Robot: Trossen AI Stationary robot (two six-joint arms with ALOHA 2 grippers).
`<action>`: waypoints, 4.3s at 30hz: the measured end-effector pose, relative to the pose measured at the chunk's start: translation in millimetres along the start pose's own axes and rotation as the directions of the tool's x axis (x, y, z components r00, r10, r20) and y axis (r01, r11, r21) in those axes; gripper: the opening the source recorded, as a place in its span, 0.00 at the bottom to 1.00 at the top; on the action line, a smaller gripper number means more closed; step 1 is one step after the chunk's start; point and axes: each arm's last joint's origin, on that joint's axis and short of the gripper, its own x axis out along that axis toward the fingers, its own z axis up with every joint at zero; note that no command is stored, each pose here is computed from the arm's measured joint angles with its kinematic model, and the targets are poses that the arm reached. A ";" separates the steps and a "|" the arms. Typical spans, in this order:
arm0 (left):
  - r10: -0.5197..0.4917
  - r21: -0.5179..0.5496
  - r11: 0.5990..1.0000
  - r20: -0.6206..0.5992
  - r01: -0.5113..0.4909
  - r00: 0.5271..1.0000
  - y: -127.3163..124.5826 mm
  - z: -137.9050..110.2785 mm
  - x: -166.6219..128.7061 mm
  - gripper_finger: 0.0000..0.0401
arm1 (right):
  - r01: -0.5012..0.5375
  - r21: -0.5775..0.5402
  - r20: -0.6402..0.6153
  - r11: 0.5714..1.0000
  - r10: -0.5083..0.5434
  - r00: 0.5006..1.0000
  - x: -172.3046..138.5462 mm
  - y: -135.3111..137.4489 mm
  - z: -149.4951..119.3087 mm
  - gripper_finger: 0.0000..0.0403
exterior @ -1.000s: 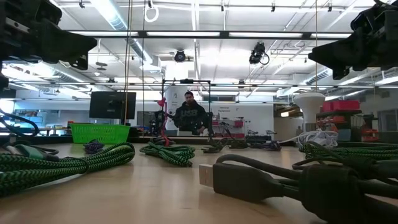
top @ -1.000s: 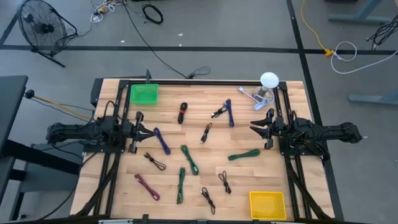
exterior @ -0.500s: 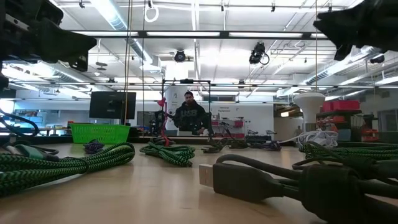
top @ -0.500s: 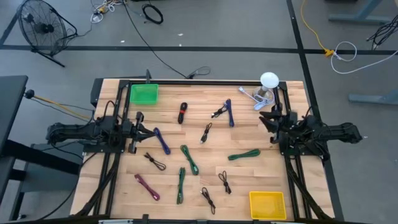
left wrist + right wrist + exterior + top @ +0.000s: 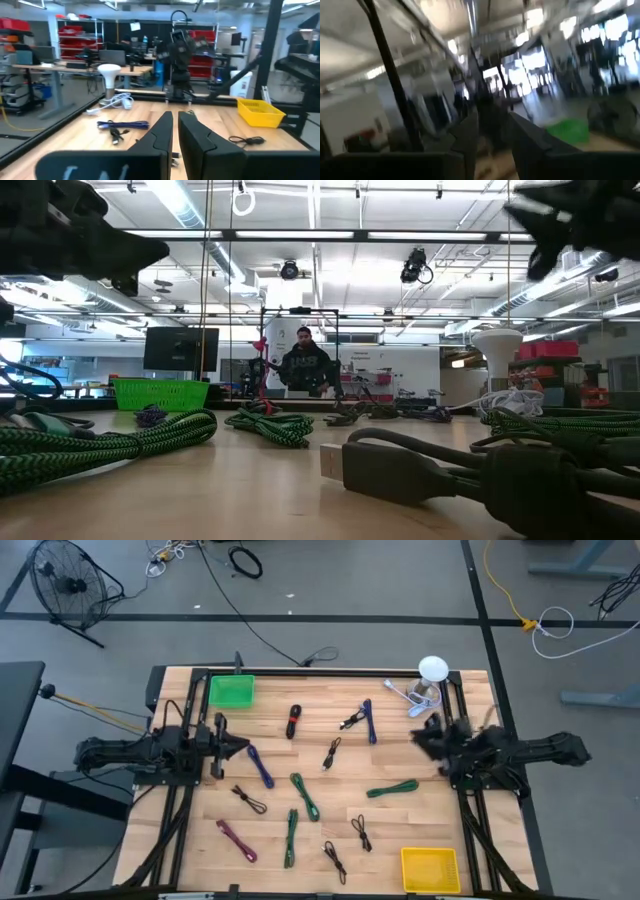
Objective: Pick & Place USB Port
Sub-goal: Put the green charger cable into the yellow bin
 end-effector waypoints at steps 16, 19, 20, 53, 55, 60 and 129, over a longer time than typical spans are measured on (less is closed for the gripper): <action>0.004 -0.060 0.998 -0.004 -0.004 1.000 0.1 -0.4 0.0 0.08 | -0.004 0.083 -0.611 0.997 0.054 0.790 34.0 25.4 -47.8 0.24; 0.004 -0.060 0.998 -0.004 -0.004 1.000 0.1 -0.3 0.0 0.08 | -0.002 0.033 -0.677 0.999 0.024 0.736 46.5 33.9 -47.4 0.21; 0.004 -0.060 0.998 -0.004 -0.004 1.000 0.1 -0.4 0.0 0.08 | 0.005 0.042 -0.685 0.999 0.026 0.728 51.6 37.1 -46.3 0.20; 0.004 -0.058 0.998 -0.022 -0.005 1.000 0.2 -2.1 0.0 0.08 | 0.211 -0.260 -0.943 0.942 -0.294 0.153 82.6 37.1 -102.6 0.53; 0.004 -0.058 0.998 -0.025 -0.006 1.000 0.2 -2.4 0.0 0.08 | 0.210 -0.274 -0.940 0.938 -0.308 0.148 83.1 34.2 -103.3 0.53; 0.005 -0.055 0.998 -0.028 -0.006 1.000 0.2 -2.8 0.0 0.08 | 0.208 -0.265 -0.946 0.941 -0.296 0.131 83.4 31.9 -104.8 0.53; 0.002 -0.057 0.998 0.030 -0.001 1.000 0.0 3.0 -0.1 0.08 | 0.126 -0.458 -0.763 0.880 -0.462 0.453 176.2 37.4 -30.8 0.03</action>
